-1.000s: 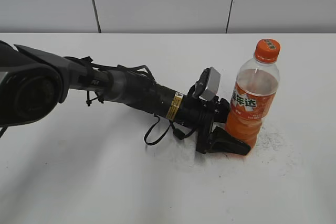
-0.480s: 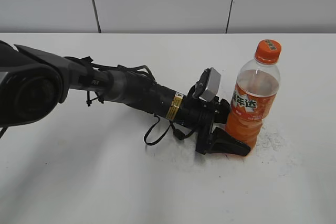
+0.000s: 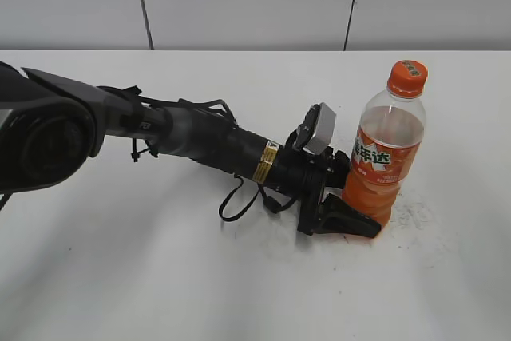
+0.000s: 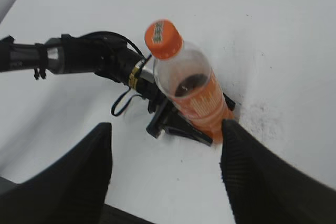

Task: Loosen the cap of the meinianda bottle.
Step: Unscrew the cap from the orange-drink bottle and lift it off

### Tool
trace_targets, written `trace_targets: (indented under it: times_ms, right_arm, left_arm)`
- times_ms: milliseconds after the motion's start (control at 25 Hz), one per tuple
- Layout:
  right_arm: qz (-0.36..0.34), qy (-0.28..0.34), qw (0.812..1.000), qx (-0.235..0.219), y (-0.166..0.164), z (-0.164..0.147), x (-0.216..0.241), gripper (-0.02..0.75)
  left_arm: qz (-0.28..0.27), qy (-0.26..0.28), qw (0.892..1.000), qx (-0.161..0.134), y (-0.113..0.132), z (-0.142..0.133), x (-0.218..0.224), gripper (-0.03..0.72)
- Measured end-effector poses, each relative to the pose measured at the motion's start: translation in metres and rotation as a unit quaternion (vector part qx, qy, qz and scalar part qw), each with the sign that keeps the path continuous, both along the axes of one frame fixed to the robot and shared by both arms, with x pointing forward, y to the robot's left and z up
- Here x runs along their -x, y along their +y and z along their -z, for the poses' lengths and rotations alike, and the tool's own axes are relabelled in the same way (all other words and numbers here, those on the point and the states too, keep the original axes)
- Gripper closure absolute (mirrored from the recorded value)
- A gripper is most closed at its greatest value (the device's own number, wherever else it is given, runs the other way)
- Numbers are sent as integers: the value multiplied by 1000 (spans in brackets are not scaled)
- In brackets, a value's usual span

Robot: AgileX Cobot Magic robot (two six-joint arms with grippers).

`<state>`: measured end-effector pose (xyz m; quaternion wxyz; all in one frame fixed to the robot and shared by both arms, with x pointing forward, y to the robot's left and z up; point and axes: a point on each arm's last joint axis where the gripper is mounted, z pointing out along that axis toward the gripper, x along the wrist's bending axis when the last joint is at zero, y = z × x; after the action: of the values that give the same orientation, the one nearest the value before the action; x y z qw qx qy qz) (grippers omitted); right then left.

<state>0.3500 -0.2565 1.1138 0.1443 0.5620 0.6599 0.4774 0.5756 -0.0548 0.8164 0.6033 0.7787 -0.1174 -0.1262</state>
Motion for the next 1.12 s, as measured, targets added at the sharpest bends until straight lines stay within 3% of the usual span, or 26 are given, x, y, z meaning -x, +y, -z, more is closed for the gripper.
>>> trace_targets:
  times_ms: [240,440,640,1120]
  right_arm:
    - [-48,71,996,-17,8,-34,-73,260]
    - [-127,161,978,31,38,-54,-122,260]
    - [-90,195,970,110,62,-52,-160,260]
    - [-72,250,957,132,70,-22,-175,260]
  left_arm:
    - [1,0,1000,0,0,0,0,119]
    - [2,0,1000,0,0,0,0,119]
    - [4,-1,1000,-1,0,0,1,120]
    - [8,-3,1000,-3,1,0,1,120]
